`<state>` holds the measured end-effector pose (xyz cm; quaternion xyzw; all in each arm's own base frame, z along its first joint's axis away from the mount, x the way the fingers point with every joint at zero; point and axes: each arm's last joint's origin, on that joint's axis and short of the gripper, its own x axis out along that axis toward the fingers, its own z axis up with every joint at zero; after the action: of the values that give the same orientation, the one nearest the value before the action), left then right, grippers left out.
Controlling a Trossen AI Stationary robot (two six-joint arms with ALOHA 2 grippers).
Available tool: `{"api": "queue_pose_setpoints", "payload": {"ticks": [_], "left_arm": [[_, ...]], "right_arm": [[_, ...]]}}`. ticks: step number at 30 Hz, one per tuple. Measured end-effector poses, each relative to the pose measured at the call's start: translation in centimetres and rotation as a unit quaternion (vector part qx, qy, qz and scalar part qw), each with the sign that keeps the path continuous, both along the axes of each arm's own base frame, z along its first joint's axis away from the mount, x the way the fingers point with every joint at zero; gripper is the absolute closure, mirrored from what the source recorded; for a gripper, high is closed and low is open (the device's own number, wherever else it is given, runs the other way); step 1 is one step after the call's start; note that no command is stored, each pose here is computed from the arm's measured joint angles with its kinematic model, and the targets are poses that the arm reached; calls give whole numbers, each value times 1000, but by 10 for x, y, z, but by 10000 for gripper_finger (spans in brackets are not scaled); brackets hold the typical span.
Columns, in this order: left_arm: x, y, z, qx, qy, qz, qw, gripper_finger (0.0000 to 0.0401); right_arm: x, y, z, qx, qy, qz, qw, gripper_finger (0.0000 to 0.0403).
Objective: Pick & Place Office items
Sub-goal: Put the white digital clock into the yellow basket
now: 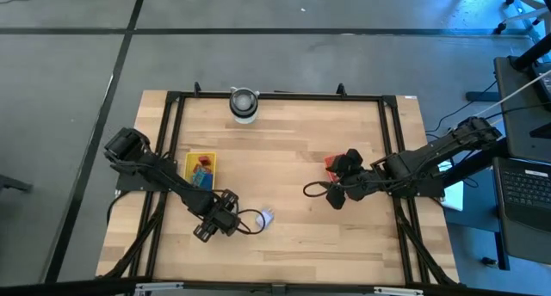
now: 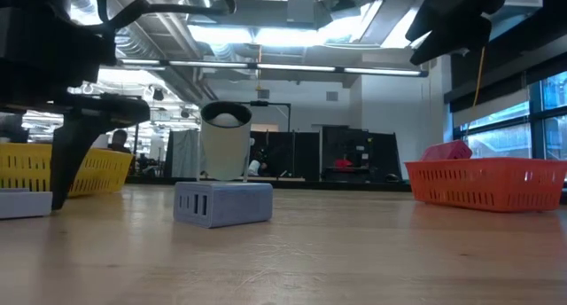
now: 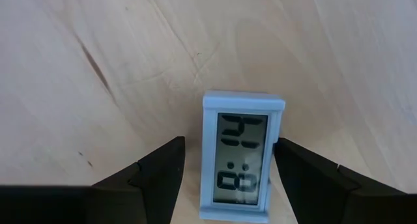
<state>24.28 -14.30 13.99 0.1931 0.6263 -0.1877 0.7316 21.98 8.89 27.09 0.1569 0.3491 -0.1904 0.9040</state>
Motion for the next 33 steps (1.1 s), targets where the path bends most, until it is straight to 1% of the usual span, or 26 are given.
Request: {"api": "queue_pose_setpoints", "payload": {"ticks": [5, 13, 18, 22, 25, 27, 29, 31, 33], "left_arm": [[0, 0, -1, -2, 3, 6, 1000, 188], [0, 0, 0, -5, 1, 22, 1000, 255], [4, 2, 9, -5, -47, 34, 998, 263], [4, 8, 24, -5, -77, 50, 996, 265], [2, 15, 41, 4, -122, 63, 991, 265], [0, 21, 56, 21, -164, 80, 983, 265], [-5, 30, 75, 32, -213, 111, 970, 265], [-11, 41, 97, 38, -275, 152, 949, 265], [-22, 52, 115, 36, -345, 189, 919, 265]], "right_arm": [[-1, 2, 0, -2, -1, 3, 1000, 134], [-1, 2, 0, -3, -2, 1, 1000, 134], [-1, 2, 0, -2, -2, 1, 1000, 134], [-1, 2, 0, 0, -1, 2, 1000, 134], [-1, 2, 0, 0, -1, 3, 1000, 134], [-1, 2, 0, 0, -1, 3, 1000, 134], [-1, 2, 0, -1, -1, 4, 1000, 134], [-1, 2, 0, -2, 0, 5, 1000, 134], [-1, 2, 0, -2, 0, 6, 1000, 134]]}}
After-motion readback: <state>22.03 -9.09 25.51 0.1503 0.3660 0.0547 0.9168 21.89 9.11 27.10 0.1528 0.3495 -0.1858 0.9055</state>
